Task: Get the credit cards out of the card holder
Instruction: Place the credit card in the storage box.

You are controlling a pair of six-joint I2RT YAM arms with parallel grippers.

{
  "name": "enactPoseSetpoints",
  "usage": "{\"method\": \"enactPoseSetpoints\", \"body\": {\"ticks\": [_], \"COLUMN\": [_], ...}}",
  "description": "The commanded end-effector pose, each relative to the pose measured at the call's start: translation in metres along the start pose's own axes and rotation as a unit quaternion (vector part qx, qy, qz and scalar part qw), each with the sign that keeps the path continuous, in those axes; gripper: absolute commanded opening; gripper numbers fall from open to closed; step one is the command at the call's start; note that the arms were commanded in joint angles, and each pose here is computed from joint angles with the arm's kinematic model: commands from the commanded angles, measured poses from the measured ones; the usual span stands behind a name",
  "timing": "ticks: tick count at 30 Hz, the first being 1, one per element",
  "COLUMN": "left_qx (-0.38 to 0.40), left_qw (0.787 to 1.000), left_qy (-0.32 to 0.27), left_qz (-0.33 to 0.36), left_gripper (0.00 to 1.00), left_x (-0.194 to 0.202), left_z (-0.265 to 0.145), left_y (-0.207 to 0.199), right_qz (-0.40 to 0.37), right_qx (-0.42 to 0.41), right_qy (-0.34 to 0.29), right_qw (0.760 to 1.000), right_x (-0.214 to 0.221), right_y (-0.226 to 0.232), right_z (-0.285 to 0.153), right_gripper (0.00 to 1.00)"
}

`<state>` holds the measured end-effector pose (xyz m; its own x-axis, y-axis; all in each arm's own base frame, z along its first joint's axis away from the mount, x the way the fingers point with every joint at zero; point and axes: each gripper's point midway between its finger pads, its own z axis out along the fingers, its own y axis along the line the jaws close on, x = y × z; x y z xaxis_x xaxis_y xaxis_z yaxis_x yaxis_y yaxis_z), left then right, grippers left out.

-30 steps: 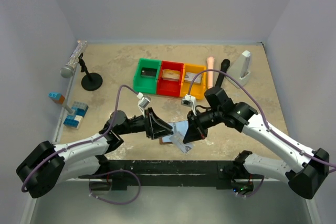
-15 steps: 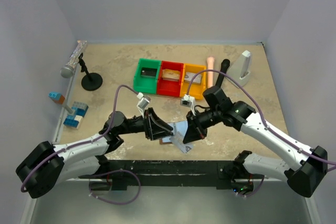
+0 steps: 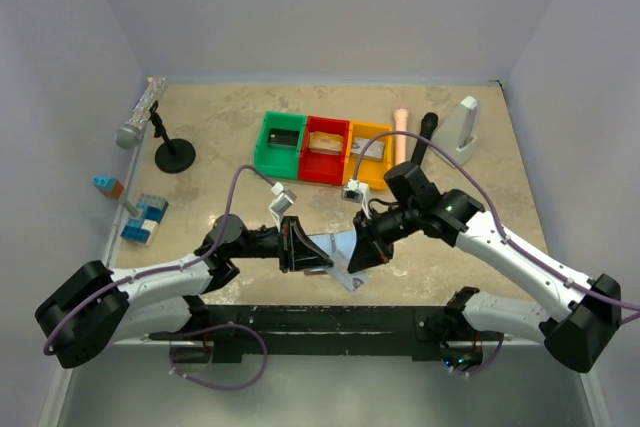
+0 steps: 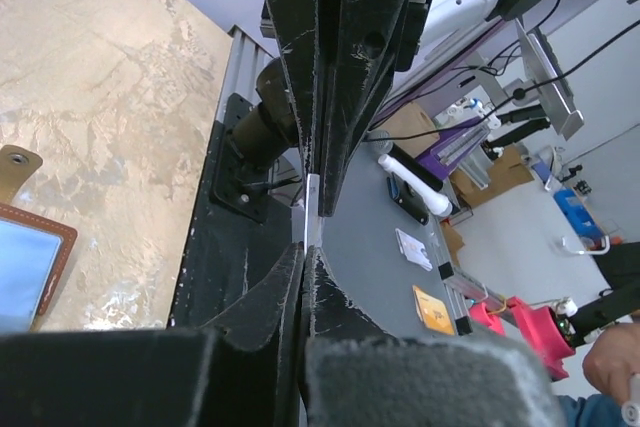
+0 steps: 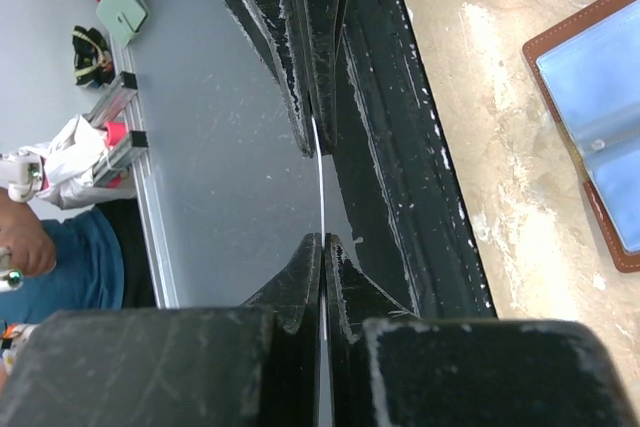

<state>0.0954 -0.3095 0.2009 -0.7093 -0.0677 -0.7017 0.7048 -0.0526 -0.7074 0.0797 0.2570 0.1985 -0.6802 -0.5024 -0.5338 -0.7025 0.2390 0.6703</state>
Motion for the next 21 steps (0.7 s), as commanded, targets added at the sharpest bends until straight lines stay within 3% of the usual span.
{"method": "enactPoseSetpoints", "body": {"ticks": [1, 4, 7, 10, 14, 17, 21], "left_qx": [0.025, -0.004, -0.037, -0.070, -0.105, -0.125, -0.160], "left_qw": [0.999, 0.998, 0.993, 0.980, 0.952, 0.931, 0.900], "left_qy": [-0.032, -0.060, -0.112, -0.174, -0.269, -0.323, -0.391], "left_qz": [0.026, 0.005, -0.031, -0.065, -0.101, -0.111, -0.111], "left_gripper": [0.00, 0.00, 0.00, 0.00, 0.00, 0.00, 0.00], "left_x": [-0.018, -0.022, -0.034, -0.053, -0.090, -0.114, -0.140], "left_z": [0.004, 0.001, -0.005, -0.015, -0.028, -0.036, -0.055], "left_y": [-0.012, 0.000, 0.013, 0.028, 0.038, 0.039, 0.044], "right_qz": [-0.024, -0.007, 0.018, 0.022, 0.037, 0.040, 0.066], "right_qx": [0.004, 0.059, 0.087, 0.116, 0.159, 0.128, 0.082], "right_qy": [-0.016, -0.050, -0.117, -0.204, -0.292, -0.350, -0.379], "right_qw": [1.000, 0.997, 0.989, 0.972, 0.942, 0.927, 0.919], "right_x": [-0.013, -0.022, -0.040, -0.059, -0.075, -0.085, -0.090], "right_y": [0.008, -0.010, -0.021, -0.026, -0.036, -0.033, -0.027], "right_z": [-0.006, -0.012, -0.028, -0.047, -0.063, -0.064, -0.059], "right_gripper": [0.01, 0.39, 0.57, 0.65, 0.67, 0.67, 0.67]}}
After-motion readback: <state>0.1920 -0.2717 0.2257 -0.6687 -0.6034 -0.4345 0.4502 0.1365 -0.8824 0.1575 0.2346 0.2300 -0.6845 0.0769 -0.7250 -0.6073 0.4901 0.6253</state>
